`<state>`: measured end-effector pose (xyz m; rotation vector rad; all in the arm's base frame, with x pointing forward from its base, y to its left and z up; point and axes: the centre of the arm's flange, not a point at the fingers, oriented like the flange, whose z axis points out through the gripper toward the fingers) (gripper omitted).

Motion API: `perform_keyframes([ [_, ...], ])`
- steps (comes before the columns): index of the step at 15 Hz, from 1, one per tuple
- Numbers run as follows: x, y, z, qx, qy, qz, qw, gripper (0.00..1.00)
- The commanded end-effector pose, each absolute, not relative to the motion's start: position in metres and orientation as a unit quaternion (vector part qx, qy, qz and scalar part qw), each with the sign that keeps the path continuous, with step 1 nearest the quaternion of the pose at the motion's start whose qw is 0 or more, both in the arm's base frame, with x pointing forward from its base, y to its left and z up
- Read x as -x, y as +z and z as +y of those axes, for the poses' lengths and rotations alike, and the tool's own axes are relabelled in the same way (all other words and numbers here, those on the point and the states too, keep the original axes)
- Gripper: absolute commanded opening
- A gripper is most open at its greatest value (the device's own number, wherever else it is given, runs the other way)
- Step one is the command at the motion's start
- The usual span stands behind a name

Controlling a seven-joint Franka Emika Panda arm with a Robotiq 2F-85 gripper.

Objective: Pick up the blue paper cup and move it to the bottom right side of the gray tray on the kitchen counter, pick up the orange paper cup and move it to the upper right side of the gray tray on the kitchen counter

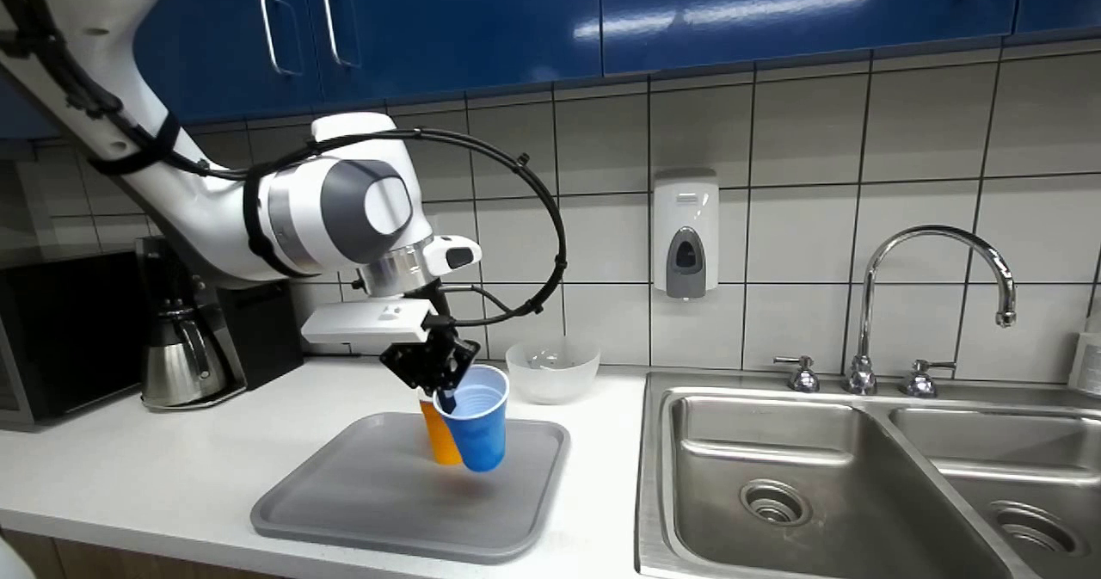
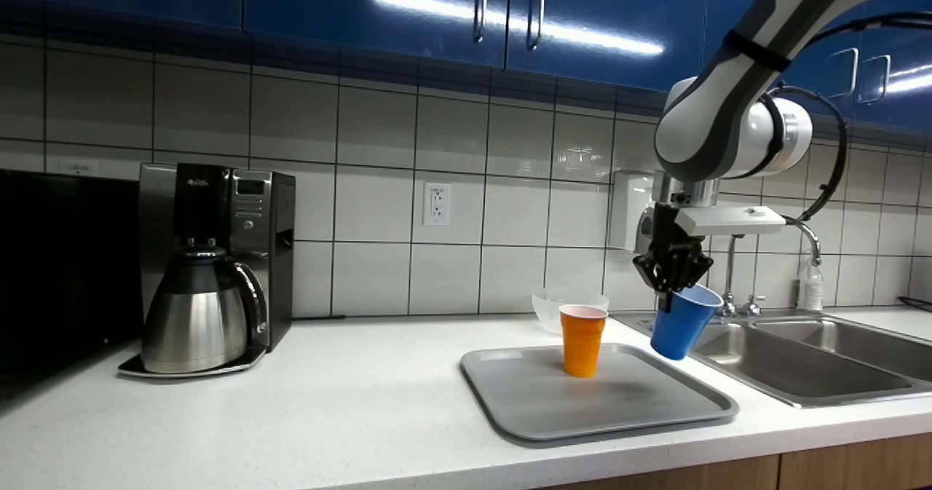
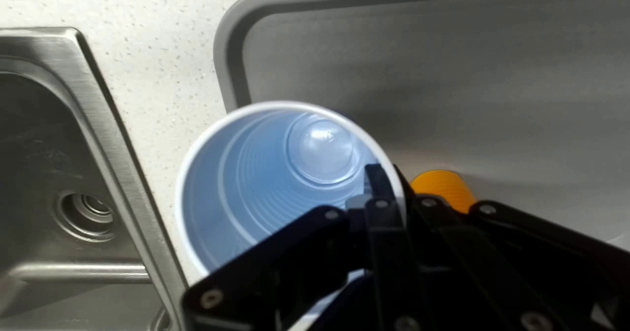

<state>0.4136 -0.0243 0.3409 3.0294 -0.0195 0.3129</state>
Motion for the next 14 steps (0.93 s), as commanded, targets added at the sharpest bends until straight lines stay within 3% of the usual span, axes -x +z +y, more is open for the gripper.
perform_keyframes([
  [1, -0.401, 0.345, -0.053, -0.993, 0.100, -0.013, 0.063, 0.01],
  [14, -0.400, 0.306, -0.128, -0.992, 0.073, -0.064, 0.076, 0.01],
])
